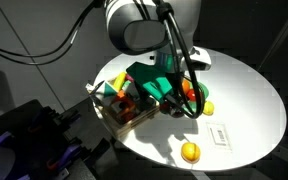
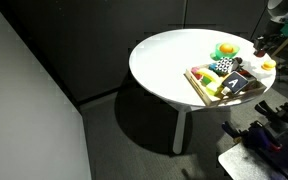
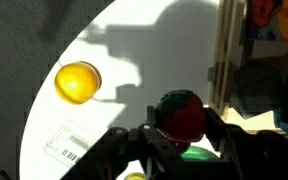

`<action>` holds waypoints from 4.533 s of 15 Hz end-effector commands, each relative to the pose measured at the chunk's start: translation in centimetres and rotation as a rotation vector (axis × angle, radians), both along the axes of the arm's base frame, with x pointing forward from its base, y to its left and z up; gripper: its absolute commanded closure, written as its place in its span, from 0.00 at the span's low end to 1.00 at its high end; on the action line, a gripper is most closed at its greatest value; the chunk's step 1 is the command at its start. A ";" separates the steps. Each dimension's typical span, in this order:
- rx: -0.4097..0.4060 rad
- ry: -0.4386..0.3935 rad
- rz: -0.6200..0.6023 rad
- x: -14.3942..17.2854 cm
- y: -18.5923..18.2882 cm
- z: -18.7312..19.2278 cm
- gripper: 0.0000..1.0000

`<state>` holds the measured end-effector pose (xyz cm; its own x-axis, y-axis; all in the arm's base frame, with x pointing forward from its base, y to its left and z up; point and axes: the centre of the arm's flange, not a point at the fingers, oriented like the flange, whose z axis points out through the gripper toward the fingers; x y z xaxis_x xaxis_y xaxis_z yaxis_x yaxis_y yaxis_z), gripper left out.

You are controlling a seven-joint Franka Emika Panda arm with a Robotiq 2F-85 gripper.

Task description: Put the strawberry in the green bowl.

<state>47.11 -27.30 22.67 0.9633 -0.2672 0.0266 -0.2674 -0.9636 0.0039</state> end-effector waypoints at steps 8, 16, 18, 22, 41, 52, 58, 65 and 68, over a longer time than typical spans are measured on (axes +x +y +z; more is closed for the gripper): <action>-0.012 -0.119 -0.063 5.8 -2.4 1.8 0.75; -0.008 -0.151 -0.064 9.6 -3.5 0.4 0.75; -0.008 -0.159 -0.059 10.4 -3.5 0.4 0.75; -0.012 -0.169 -0.054 11.7 -3.9 0.2 0.75; -0.011 -0.152 -0.056 11.5 -3.7 -1.3 0.00; 0.048 -0.049 -0.063 8.5 -2.3 0.6 0.00; 0.064 0.014 -0.090 6.0 -2.0 1.7 0.00; 0.081 0.153 -0.103 1.9 -0.7 2.4 0.00; 0.097 0.223 -0.105 0.4 0.0 2.8 0.00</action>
